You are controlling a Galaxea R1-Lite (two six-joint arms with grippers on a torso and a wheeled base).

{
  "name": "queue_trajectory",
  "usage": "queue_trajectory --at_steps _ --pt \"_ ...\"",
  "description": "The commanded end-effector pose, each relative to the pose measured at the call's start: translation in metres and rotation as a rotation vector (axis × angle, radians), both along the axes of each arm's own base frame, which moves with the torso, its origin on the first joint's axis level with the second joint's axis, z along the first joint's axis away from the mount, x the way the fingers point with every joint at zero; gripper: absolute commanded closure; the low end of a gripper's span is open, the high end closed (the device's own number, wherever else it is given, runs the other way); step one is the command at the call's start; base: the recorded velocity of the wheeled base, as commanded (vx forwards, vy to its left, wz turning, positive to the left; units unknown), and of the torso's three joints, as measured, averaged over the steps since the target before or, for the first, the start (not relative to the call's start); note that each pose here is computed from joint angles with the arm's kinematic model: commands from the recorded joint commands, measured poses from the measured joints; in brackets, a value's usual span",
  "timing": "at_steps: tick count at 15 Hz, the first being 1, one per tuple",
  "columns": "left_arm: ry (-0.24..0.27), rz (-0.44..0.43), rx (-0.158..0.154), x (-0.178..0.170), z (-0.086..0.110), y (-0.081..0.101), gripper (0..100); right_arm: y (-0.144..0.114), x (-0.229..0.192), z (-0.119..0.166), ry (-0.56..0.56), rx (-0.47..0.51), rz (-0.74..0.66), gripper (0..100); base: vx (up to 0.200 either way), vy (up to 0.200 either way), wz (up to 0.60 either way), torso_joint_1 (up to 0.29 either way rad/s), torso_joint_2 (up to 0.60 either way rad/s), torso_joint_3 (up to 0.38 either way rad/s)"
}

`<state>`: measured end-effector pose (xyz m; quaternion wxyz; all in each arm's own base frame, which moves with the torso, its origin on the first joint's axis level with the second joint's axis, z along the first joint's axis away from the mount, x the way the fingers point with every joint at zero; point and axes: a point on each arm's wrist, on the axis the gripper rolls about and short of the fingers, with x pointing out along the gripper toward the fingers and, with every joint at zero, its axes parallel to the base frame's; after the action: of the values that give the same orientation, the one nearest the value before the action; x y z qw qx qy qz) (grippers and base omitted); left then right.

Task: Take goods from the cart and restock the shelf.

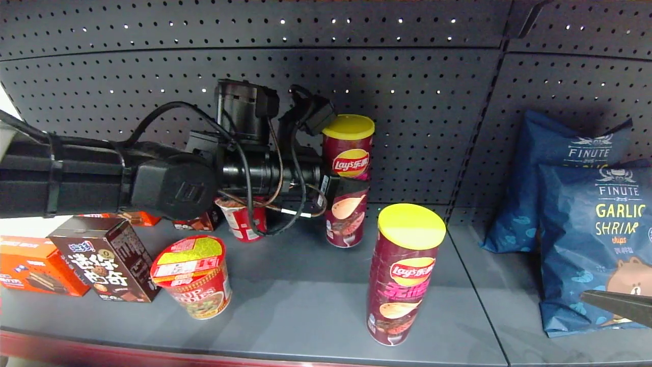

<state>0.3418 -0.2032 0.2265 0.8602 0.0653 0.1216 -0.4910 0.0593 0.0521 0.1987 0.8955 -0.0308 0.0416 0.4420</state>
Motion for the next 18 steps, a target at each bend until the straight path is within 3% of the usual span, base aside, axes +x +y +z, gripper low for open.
queue_trajectory --at_steps 1,8,12,18 --pt "0.024 0.005 0.013 0.017 -0.016 -0.001 100 0.002 0.002 -0.001 0.009 -0.008 0.006 0 0.000 0.000 0.00 0.000 0.00 0.000" --pt "0.024 -0.052 -0.009 0.039 -0.026 -0.014 100 0.003 0.002 0.000 0.010 -0.009 0.009 0 0.000 0.000 0.00 0.000 0.00 0.000" --pt "-0.003 -0.053 0.046 0.047 -0.042 -0.017 100 0.003 0.002 -0.001 0.013 -0.011 0.018 0 0.000 0.000 0.00 0.000 0.00 0.000" --pt "-0.029 -0.073 0.031 0.056 -0.043 -0.034 100 0.003 0.002 -0.004 0.020 -0.016 0.020 0 0.000 0.000 0.00 0.000 0.00 0.000"
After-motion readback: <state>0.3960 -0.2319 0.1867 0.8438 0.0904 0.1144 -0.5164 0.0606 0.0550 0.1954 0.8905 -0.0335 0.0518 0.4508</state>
